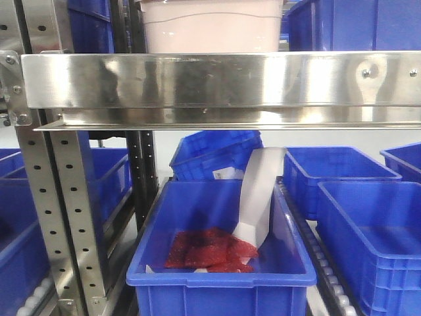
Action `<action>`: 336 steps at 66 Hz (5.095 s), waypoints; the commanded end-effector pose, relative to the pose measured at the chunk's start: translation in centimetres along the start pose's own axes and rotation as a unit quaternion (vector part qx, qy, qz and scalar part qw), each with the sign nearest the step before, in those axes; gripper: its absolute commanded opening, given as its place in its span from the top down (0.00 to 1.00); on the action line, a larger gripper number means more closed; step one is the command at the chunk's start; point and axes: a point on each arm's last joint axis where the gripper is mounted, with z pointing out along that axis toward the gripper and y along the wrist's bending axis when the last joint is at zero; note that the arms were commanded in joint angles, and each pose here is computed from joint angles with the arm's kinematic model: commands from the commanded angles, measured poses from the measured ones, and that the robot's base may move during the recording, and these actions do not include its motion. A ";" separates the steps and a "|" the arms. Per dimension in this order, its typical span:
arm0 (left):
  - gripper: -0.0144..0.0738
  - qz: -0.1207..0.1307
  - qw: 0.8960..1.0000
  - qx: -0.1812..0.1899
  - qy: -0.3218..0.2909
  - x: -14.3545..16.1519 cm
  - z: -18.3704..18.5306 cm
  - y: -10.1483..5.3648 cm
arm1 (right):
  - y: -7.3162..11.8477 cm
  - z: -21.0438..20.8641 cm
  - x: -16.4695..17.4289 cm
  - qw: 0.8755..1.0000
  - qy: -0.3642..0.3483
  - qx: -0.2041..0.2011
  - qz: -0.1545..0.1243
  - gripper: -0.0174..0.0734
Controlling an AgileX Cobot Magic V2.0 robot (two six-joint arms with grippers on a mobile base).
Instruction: Grab white bin and place on right shelf
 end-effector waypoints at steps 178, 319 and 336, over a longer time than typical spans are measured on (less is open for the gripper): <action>0.97 0.001 1.000 -0.002 -0.016 -1.0 0.1 -0.2 | -2.5 -2.2 9.4 0.994 -0.012 0.046 -0.099 0.74; 0.97 0.133 0.990 -0.016 0.048 8.6 -3.2 2.4 | -2.5 -2.2 9.4 0.994 -0.012 0.046 -0.099 0.74; 0.97 0.133 0.990 -0.016 0.048 8.6 -3.2 2.4 | -2.5 -2.2 9.4 0.994 -0.012 0.046 -0.099 0.74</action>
